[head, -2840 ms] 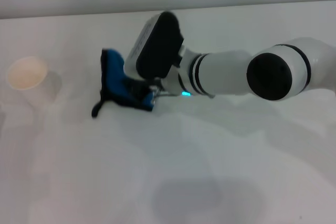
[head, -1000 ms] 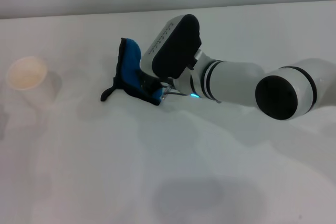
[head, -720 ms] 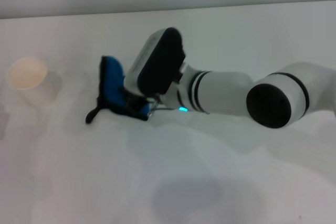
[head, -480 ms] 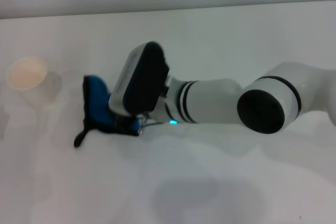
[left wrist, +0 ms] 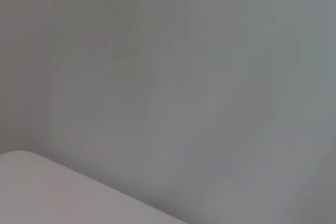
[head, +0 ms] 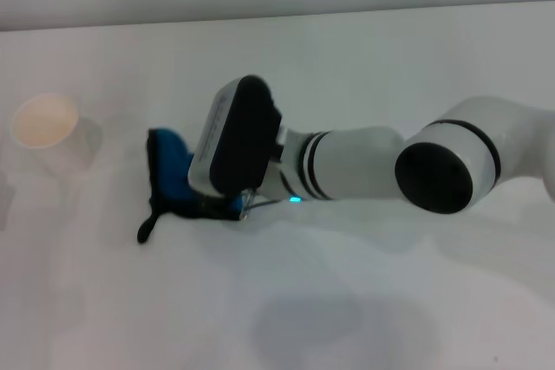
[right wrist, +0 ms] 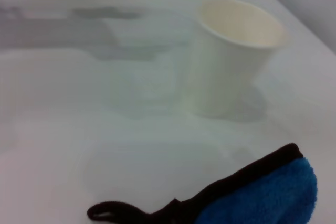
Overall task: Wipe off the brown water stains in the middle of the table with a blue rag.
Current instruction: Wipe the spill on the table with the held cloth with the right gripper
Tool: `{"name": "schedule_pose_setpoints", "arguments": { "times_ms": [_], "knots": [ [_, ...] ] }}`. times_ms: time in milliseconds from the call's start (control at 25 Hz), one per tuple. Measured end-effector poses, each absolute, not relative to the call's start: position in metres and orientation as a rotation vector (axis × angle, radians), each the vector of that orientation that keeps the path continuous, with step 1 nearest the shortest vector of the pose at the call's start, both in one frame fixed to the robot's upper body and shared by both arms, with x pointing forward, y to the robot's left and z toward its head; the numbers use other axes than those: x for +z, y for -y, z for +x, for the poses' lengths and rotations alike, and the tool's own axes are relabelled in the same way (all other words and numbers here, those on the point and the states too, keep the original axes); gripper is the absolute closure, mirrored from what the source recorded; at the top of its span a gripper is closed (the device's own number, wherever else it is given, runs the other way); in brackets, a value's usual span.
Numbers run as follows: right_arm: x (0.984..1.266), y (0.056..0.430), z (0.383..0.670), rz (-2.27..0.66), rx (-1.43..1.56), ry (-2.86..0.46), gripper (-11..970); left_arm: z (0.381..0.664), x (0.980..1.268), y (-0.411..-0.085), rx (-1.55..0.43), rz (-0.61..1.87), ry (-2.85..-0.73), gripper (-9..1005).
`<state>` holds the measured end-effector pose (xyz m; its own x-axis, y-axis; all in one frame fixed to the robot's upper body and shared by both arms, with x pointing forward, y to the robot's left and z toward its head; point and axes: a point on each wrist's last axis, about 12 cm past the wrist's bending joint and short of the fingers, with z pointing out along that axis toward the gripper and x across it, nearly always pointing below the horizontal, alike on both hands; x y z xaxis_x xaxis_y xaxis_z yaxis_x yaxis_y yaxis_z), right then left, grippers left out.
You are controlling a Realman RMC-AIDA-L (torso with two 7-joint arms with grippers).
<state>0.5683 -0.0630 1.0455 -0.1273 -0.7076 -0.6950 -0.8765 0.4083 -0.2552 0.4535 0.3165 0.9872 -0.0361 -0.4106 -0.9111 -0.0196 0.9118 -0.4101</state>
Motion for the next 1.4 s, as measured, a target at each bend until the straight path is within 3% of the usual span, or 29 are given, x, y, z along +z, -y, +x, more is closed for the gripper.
{"name": "schedule_pose_setpoints", "arguments": {
  "times_ms": [840,1400],
  "knots": [
    [1.050,0.142,0.638,-1.024,0.019,-2.094,868,0.455,0.988,-0.318,-0.322,-0.345,-1.579,121],
    [1.056,0.202,0.659,-0.752,-0.008,-2.294,867,0.454,0.989,-0.321,-0.314,-0.347,-1.572,120]
  ]
}}
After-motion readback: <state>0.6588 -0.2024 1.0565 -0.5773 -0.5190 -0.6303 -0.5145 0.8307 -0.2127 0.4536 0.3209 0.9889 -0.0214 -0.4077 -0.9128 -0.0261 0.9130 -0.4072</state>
